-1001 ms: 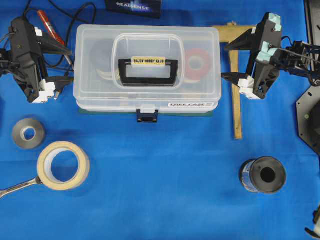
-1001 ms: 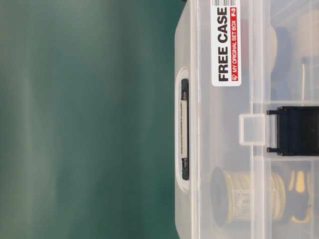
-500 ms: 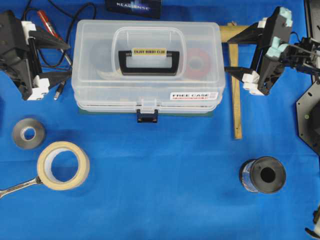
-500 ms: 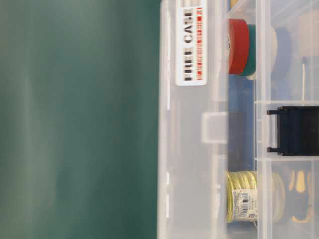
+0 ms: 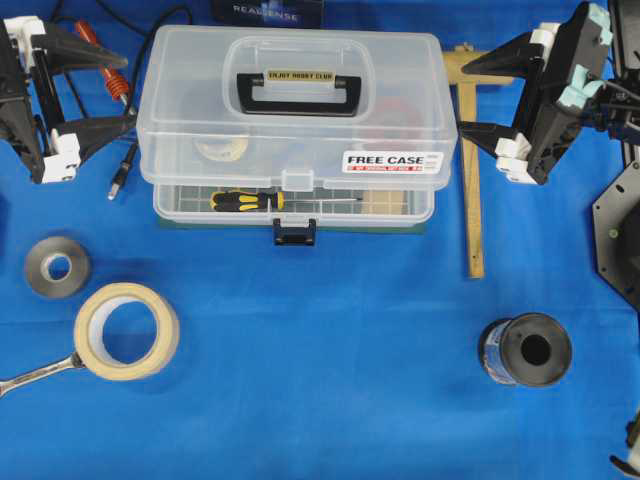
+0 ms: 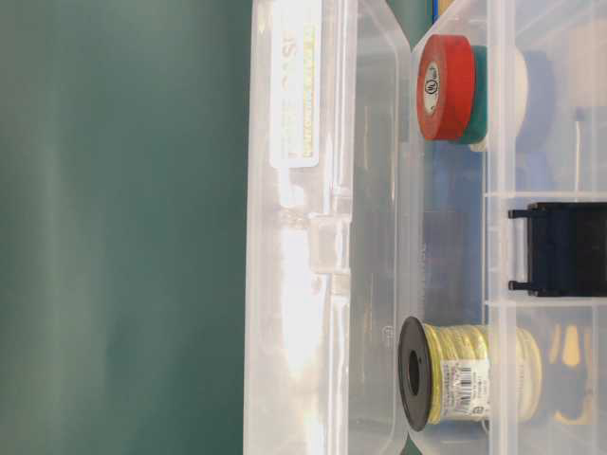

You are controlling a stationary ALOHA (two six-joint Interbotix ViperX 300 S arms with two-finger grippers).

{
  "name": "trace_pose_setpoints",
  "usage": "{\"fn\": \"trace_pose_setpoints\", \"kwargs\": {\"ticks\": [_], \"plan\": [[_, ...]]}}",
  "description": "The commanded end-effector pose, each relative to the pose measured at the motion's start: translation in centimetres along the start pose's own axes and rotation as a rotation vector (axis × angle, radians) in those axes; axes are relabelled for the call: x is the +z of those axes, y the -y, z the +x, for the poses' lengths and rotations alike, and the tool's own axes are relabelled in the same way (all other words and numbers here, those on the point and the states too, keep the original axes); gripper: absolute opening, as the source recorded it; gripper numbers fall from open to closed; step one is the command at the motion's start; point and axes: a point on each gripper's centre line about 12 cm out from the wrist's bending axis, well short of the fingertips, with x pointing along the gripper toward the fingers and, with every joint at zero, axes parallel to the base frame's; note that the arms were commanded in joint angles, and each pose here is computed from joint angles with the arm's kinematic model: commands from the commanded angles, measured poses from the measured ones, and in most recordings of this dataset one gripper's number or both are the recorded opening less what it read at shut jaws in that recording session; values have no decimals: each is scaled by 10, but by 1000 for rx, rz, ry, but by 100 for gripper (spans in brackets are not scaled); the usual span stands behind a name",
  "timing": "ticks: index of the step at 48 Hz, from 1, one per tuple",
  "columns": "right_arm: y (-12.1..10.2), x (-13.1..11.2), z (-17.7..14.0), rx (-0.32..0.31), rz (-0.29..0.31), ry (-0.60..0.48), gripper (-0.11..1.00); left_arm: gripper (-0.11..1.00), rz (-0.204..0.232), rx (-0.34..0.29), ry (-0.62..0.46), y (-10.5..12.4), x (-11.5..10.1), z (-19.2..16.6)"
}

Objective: Open the tool box with both arms.
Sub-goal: 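Grip the lid edges with both grippers and start lifting upward, then swing the clear lid up and back with both grippers until upright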

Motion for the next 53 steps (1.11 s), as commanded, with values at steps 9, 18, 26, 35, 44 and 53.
{"fn": "trace_pose_setpoints", "kwargs": {"ticks": [9, 18, 26, 35, 44, 53], "plan": [[-3, 37, -3, 11, -9, 139, 86, 91, -9, 18, 85, -4, 18, 1], [4, 41, -3, -15, -1, 156, 86, 91, -16, 52, 111, -12, 21, 2], [12, 43, -3, -39, 6, 174, 86, 91, -13, 84, 108, -20, 20, 5], [22, 44, -2, -75, 18, 173, 86, 91, 16, 108, 112, -26, 22, 13], [31, 44, 0, -107, 26, 168, 86, 91, 15, 127, 98, -32, 21, 21], [37, 45, 3, -124, 26, 170, 86, 91, 9, 155, 91, -40, 21, 23]]}}
